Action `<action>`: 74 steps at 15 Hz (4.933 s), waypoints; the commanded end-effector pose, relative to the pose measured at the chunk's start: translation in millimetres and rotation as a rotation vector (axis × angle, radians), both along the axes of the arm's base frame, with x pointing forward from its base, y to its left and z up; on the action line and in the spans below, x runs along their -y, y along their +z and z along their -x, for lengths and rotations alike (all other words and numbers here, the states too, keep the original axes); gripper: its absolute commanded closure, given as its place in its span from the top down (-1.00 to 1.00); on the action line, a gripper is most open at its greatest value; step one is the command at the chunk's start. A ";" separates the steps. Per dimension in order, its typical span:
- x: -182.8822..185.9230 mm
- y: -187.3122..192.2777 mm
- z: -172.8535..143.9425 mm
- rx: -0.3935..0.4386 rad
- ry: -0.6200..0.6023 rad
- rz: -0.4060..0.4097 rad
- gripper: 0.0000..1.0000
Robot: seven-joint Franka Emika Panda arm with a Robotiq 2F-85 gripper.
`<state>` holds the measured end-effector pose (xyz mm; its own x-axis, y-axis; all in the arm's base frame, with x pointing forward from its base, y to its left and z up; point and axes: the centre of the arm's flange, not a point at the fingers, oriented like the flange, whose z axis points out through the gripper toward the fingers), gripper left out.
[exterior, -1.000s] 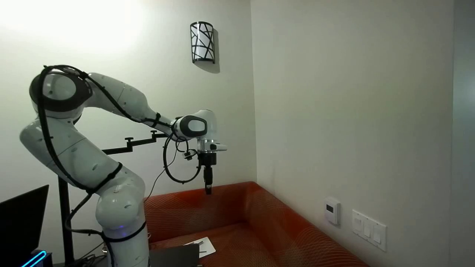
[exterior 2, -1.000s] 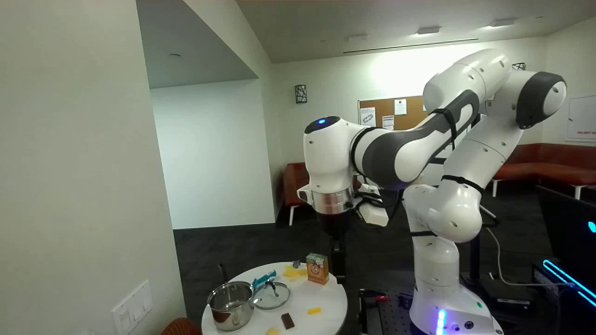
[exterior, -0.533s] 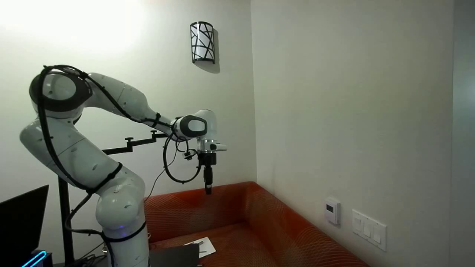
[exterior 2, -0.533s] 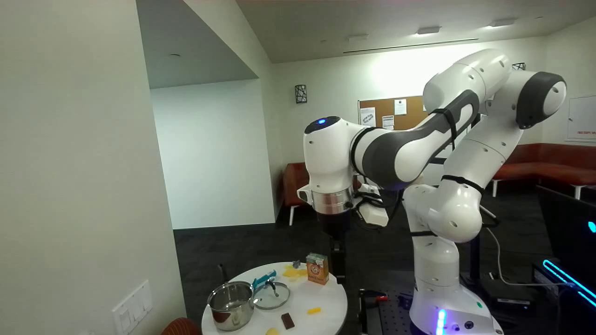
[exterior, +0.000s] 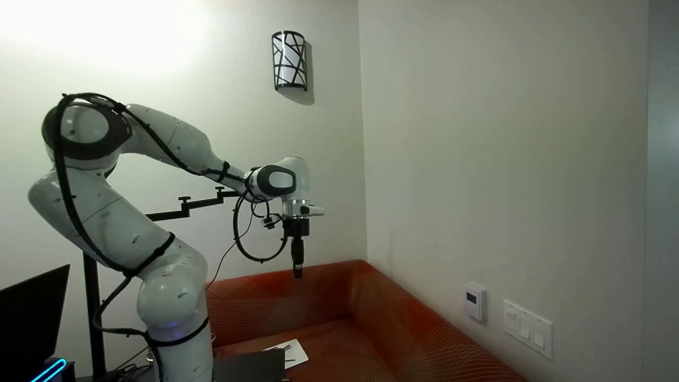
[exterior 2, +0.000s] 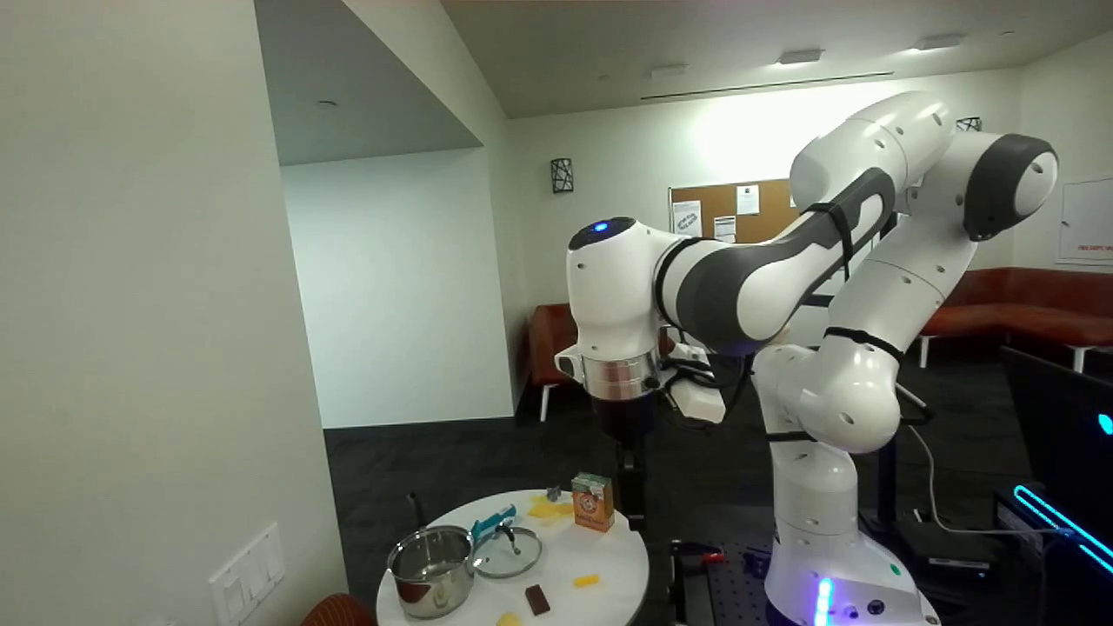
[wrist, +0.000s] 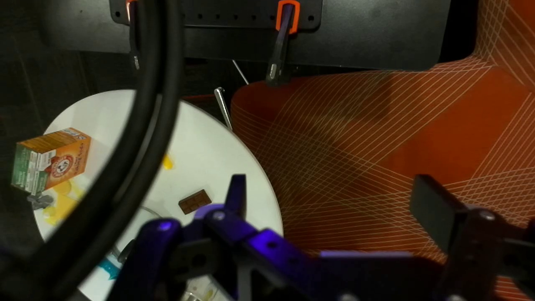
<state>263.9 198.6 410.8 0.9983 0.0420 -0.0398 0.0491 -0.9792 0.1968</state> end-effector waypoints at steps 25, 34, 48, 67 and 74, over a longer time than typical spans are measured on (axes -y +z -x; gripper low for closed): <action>0.0 0.0 0.0 0.000 0.000 0.000 1.00; 7.8 18.4 -51.1 0.198 -0.187 0.046 1.00; 105.6 -6.0 -97.5 0.213 -0.461 0.055 1.00; 195.1 -91.8 -153.5 0.266 -0.458 0.072 1.00; 204.8 -112.8 -161.5 0.347 -0.608 0.109 1.00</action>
<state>415.6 -5.2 312.3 0.8366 -0.4699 0.2818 -0.5324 -0.8187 0.2152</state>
